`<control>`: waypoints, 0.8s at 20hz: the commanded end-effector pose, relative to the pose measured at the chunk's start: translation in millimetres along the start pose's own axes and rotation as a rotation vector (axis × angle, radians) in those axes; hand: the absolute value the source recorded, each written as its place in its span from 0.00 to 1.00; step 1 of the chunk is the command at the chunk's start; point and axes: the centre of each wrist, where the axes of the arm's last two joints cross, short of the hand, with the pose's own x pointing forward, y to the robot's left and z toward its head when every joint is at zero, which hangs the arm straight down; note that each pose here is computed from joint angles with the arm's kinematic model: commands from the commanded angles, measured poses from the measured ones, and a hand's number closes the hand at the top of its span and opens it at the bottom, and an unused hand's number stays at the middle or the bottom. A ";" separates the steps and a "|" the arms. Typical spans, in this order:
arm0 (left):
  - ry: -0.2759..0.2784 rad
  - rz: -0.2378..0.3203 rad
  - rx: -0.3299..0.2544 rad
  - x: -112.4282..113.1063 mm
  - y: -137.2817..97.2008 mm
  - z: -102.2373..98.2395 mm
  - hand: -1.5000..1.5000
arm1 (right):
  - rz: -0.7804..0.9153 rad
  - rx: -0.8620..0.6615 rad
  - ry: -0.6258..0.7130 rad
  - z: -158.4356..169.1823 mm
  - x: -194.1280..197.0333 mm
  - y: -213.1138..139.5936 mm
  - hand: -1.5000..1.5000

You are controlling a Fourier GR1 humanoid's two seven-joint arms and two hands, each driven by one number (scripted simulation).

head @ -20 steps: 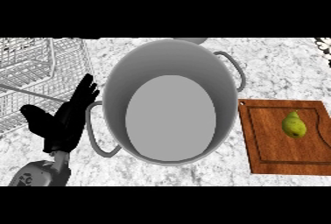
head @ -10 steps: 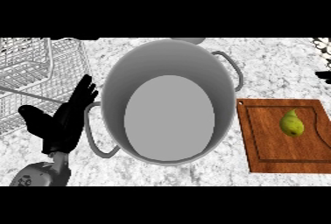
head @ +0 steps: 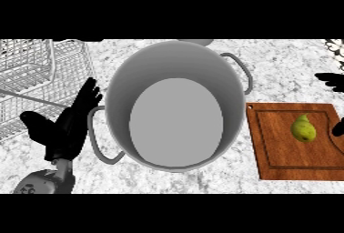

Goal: Pick the pear from the cutting board and place it in the pot

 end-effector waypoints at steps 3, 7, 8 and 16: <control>0.019 0.019 -0.010 11.0 9.4 5.0 0.50 | 0.028 0.000 0.064 -2.5 -9.1 8.4 0.00; 0.006 -0.008 0.009 5.7 1.5 -6.6 0.50 | 0.054 0.023 0.135 -25.5 11.8 38.9 0.00; 0.000 0.009 -0.005 -9.7 -6.2 -0.5 0.50 | 0.048 0.032 0.133 -24.3 -2.7 14.4 0.00; 0.004 0.004 -0.012 7.0 5.0 -8.8 0.50 | 0.129 0.083 0.133 -50.3 2.0 41.4 0.00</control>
